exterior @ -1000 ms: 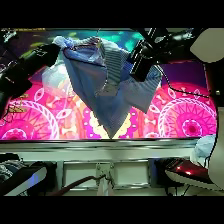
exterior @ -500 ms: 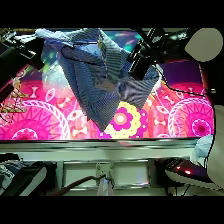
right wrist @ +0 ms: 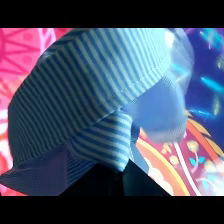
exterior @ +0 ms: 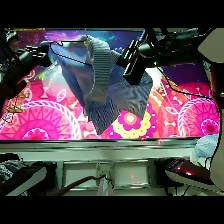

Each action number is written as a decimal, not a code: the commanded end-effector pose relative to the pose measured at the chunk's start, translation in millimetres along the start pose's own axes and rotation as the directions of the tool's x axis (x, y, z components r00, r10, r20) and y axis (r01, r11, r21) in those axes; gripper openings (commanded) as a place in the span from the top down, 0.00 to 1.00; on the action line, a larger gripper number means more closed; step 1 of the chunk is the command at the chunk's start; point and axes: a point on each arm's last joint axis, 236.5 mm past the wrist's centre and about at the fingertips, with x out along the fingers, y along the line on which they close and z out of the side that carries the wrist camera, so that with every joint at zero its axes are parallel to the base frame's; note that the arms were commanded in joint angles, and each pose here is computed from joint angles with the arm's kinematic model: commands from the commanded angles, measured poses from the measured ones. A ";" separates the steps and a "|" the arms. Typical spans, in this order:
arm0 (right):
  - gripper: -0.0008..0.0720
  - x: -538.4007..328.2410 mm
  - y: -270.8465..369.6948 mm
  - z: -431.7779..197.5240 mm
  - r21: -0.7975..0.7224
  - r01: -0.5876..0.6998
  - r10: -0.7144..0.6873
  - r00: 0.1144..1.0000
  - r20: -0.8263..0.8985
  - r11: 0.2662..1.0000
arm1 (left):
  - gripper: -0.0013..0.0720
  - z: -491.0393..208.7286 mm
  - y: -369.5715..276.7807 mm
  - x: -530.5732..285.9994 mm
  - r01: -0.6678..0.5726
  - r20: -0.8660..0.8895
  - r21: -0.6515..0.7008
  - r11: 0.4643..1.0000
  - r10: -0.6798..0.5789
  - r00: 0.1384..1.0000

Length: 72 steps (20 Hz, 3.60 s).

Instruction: Fold the clothes and pants, and hang the long-sleeved shirts on hangers.

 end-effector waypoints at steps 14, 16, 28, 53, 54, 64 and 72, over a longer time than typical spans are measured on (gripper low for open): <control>0.96 -3.5 -45.7 -35.2 -0.057 0.180 -0.187 0.971 -0.150 0.982 | 0.97 67.3 -70.1 -47.9 0.198 0.155 -0.003 0.980 -0.195 0.969; 0.96 3.8 -48.3 -40.2 -0.053 0.176 -0.183 0.968 -0.171 0.983 | 0.97 91.3 -89.2 -72.4 0.222 0.207 0.044 0.974 -0.226 0.952; 0.96 -8.7 -85.0 -6.0 0.132 0.346 -0.345 0.938 -0.030 0.929 | 0.97 -17.4 -132.8 -118.8 0.306 -0.158 -0.069 0.950 -0.313 0.936; 0.96 -461.4 -173.1 -199.9 0.606 0.610 -0.832 -0.175 -0.526 -0.511 | 0.47 -51.1 -227.6 -120.5 0.464 -0.251 0.174 0.869 -0.417 0.874; 0.96 -476.7 -167.2 -203.1 0.588 0.597 -0.817 -0.219 -0.534 -0.545 | 0.53 -49.8 -227.9 -121.6 0.464 -0.248 0.176 0.868 -0.417 0.874; 0.96 -599.1 -101.7 -241.3 0.459 0.381 -0.596 -0.543 -0.591 -0.803 | 0.53 -49.1 -228.0 -122.1 0.464 -0.246 0.177 0.868 -0.418 0.875; 0.96 -636.2 -106.2 -288.5 0.494 0.274 -0.552 -0.572 -0.606 -0.825 | 0.53 -49.1 -228.0 -122.1 0.464 -0.246 0.177 0.868 -0.418 0.875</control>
